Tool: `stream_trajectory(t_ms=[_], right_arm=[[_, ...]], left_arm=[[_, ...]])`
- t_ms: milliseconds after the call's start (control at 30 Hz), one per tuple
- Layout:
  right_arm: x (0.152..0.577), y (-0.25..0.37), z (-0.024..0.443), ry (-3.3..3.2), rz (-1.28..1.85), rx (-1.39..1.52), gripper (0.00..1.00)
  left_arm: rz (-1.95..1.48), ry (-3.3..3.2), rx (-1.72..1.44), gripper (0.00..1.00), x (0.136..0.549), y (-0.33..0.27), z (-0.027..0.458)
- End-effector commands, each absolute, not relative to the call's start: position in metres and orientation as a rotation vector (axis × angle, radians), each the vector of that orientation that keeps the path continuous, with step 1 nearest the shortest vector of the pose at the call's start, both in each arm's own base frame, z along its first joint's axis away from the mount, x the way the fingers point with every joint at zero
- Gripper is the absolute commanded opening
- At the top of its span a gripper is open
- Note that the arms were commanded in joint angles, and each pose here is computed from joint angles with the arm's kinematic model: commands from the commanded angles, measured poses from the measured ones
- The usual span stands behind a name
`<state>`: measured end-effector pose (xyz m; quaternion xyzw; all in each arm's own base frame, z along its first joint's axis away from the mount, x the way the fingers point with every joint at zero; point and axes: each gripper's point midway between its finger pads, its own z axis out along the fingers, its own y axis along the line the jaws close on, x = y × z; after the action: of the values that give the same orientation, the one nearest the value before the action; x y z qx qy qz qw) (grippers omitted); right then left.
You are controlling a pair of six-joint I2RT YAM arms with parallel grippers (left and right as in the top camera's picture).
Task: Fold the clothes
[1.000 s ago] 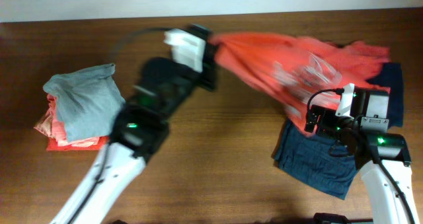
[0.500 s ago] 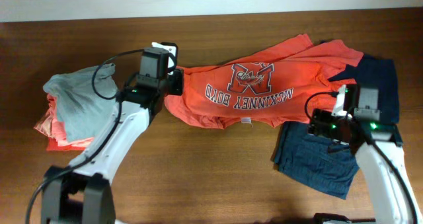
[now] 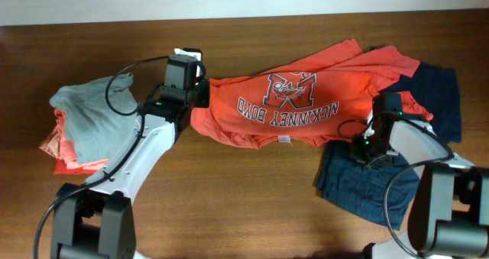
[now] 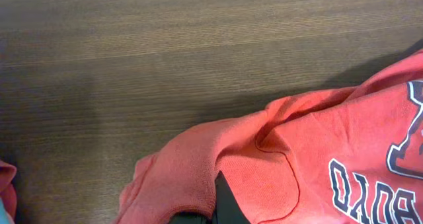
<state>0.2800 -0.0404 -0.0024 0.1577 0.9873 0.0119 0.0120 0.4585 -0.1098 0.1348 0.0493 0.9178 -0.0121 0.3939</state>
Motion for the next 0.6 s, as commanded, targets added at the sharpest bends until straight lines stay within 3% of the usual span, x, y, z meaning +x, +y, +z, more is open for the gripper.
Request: stream_trajectory(t_ms=[0, 300, 567], right_arm=[[0.261, -0.060, -0.042, 3.166, -0.109, 0.594, 0.17], [0.242, -0.148, -0.055, 2.987, -0.296, 1.113, 0.22], [0.214, -0.201, -0.056, 2.770, -0.232, 1.518, 0.29]], left_arm=[[-0.001, 2.326, 0.133, 0.00, 0.460, -0.106, 0.135], [0.026, 2.349, 0.124, 0.00, 0.458, -0.093, 0.131], [0.049, 2.299, 0.030, 0.00, 0.473, -0.061, 0.140]])
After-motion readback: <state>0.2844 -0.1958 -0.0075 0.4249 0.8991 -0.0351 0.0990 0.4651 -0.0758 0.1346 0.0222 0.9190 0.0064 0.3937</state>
